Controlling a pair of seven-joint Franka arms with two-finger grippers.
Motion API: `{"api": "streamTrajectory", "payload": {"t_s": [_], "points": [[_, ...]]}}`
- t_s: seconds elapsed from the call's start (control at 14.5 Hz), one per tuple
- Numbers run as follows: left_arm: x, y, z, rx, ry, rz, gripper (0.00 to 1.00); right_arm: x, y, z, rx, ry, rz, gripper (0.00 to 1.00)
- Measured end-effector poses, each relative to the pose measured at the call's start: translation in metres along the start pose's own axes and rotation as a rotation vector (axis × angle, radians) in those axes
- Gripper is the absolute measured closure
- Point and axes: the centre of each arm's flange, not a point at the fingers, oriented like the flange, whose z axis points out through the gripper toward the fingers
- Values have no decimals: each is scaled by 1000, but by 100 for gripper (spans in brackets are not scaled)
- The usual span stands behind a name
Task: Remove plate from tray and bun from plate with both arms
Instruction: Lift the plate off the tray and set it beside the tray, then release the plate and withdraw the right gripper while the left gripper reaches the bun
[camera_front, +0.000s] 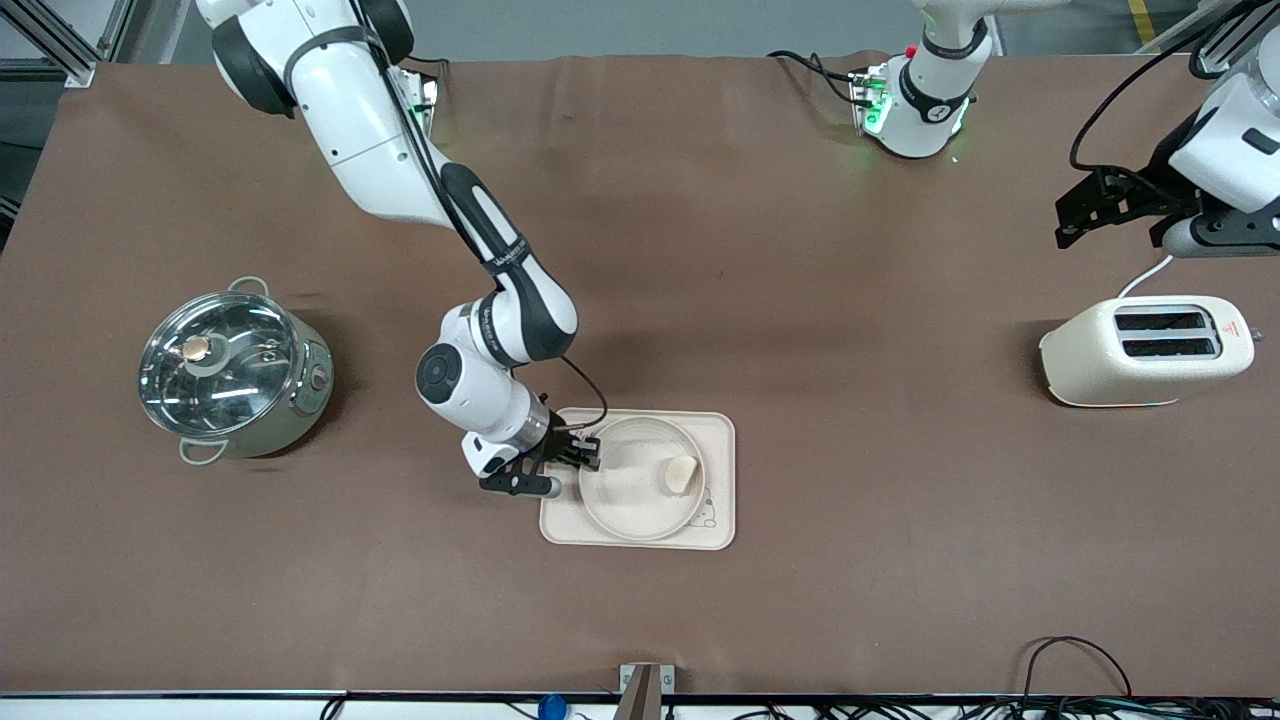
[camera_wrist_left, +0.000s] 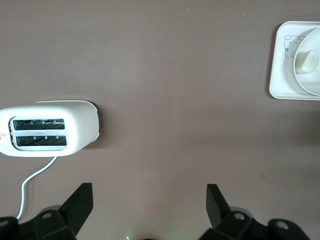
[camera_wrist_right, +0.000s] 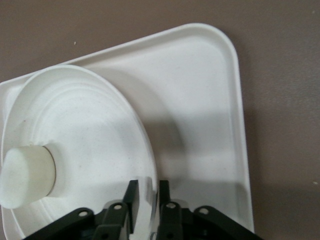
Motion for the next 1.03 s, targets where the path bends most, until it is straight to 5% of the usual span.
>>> {"api": "streamTrajectory", "payload": {"t_s": [0.14, 0.48, 1.03], "points": [[0, 1, -1, 0, 2, 3, 0, 4, -3, -4, 8, 16, -2, 96], [0, 4, -1, 0, 2, 7, 0, -11, -26, -37, 24, 15, -30, 96], [9, 5, 14, -1, -26, 9, 0, -183, -21, -35, -82, -53, -155, 96]]}}
